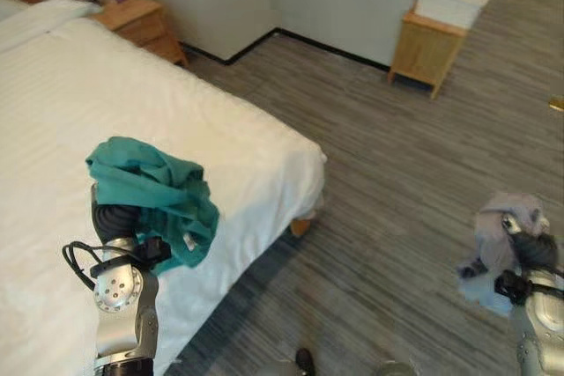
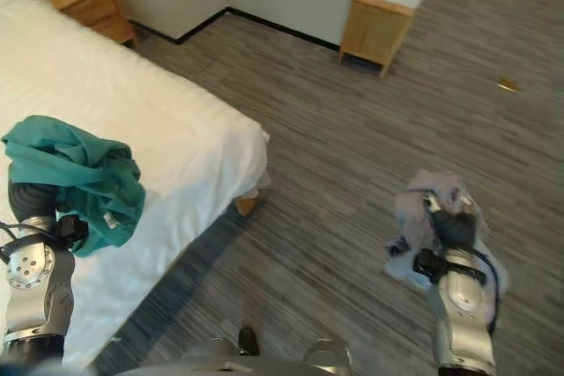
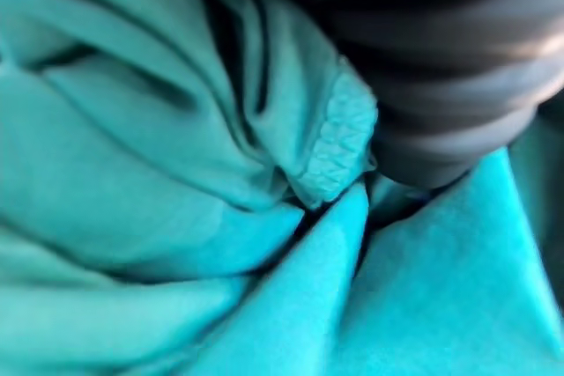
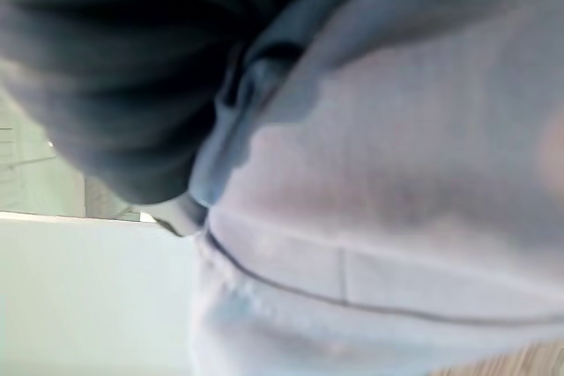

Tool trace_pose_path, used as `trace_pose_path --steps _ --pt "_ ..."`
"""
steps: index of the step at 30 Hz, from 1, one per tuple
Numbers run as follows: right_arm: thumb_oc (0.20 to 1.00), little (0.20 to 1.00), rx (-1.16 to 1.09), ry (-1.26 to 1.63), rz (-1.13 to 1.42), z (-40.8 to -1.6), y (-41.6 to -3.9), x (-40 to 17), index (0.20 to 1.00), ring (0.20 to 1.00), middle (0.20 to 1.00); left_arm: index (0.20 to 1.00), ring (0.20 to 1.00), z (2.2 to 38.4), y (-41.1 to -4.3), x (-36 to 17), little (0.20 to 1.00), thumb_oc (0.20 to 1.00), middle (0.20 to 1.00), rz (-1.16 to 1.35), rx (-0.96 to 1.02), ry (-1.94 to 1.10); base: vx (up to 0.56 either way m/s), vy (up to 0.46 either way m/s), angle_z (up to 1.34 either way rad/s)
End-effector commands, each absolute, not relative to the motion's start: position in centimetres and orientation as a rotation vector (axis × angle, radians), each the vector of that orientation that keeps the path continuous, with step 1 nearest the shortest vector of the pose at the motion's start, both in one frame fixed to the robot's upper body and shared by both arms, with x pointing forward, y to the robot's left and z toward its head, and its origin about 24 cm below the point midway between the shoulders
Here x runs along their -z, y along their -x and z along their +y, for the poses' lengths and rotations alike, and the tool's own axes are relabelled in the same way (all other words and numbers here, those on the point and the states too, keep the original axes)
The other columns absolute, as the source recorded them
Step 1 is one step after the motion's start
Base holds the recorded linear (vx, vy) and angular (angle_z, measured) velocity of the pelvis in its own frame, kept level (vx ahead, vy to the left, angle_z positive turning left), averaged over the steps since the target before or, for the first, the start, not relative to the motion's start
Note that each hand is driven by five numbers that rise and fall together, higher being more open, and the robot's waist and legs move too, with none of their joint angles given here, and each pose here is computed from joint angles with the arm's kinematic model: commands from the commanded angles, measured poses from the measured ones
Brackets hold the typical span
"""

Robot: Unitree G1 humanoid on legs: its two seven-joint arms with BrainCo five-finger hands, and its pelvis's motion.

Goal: Pick up bed clothes into laundry basket.

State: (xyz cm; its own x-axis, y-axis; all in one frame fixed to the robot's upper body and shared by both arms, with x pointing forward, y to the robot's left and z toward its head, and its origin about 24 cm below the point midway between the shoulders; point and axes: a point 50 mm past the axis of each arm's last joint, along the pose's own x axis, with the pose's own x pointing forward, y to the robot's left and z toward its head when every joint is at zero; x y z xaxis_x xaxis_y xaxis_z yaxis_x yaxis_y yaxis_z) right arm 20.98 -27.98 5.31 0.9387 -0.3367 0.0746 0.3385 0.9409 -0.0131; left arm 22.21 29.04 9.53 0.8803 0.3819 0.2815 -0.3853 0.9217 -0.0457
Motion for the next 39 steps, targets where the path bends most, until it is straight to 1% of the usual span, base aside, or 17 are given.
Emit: trace_pose_path --steps 1,2,5,7,15,19,23,30,34,35,39 --pt "0.200 0.200 0.378 0.073 -0.230 -29.4 -20.8 -8.6 0.200 0.200 0.200 0.200 0.200 29.1 -22.3 -11.8 0.200 0.200 0.200 -0.402 -0.358 -0.010 0.04 -0.294 -0.31" --pt "0.200 0.200 0.376 0.070 -0.227 -29.5 -20.7 -8.5 0.200 0.200 0.200 0.200 0.200 28.2 -22.6 -11.5 0.200 0.200 0.200 -0.396 -0.324 0.027 0.01 -0.288 -0.19" --pt "0.200 0.200 0.357 0.067 -0.214 -29.4 -21.0 -8.3 0.200 0.200 0.200 0.200 0.200 27.6 -22.9 -11.6 0.200 0.200 0.200 -0.399 -0.291 0.034 -0.06 -0.132 -0.12" --pt "0.200 0.200 0.342 0.043 -0.191 -29.3 -21.1 -7.8 0.200 0.200 0.200 0.200 0.200 27.0 -23.1 -11.0 0.200 0.200 0.200 -0.388 -0.287 0.095 0.02 -0.081 -0.35" --pt "0.200 0.200 0.250 0.047 -0.191 -27.9 -21.2 -7.7 0.200 0.200 0.200 0.200 0.200 26.5 -22.9 -10.1 0.200 0.200 0.200 -0.352 -0.265 0.097 0.11 0.059 -0.23" --pt "0.200 0.200 0.234 -0.016 -0.184 -27.2 -21.6 -7.1 0.200 0.200 0.200 0.200 0.200 27.4 -22.2 -10.1 0.200 0.200 0.200 -0.344 -0.292 0.047 0.12 0.139 -0.23" --pt "0.200 0.200 0.177 -0.008 -0.165 -26.1 -22.3 -6.8 0.200 0.200 0.200 0.200 0.200 28.6 -21.4 -9.8 0.200 0.200 0.200 -0.332 -0.354 0.040 0.11 0.114 -0.19" --pt "0.200 0.200 0.139 -0.014 -0.213 -24.8 -23.5 -7.7 0.200 0.200 0.200 0.200 0.200 29.2 -21.5 -9.9 0.200 0.200 0.200 -0.327 -0.385 0.035 0.11 0.148 -0.19" --pt "0.200 0.200 0.145 -0.002 -0.196 -25.2 -23.1 -7.4 0.200 0.200 0.200 0.200 0.200 28.9 -22.1 -10.4 0.200 0.200 0.200 -0.349 -0.366 0.032 0.32 0.036 0.11" --pt "0.200 0.200 0.195 -0.007 -0.186 -26.3 -22.3 -7.2 0.200 0.200 0.200 0.200 0.200 28.4 -23.0 -10.8 0.200 0.200 0.200 -0.364 -0.336 0.038 0.58 -0.097 0.33" --pt "0.200 0.200 0.224 0.000 -0.183 -26.8 -21.7 -7.1 0.200 0.200 0.200 0.200 0.200 28.1 -23.4 -10.8 0.200 0.200 0.200 -0.365 -0.318 0.028 0.47 -0.114 0.58"
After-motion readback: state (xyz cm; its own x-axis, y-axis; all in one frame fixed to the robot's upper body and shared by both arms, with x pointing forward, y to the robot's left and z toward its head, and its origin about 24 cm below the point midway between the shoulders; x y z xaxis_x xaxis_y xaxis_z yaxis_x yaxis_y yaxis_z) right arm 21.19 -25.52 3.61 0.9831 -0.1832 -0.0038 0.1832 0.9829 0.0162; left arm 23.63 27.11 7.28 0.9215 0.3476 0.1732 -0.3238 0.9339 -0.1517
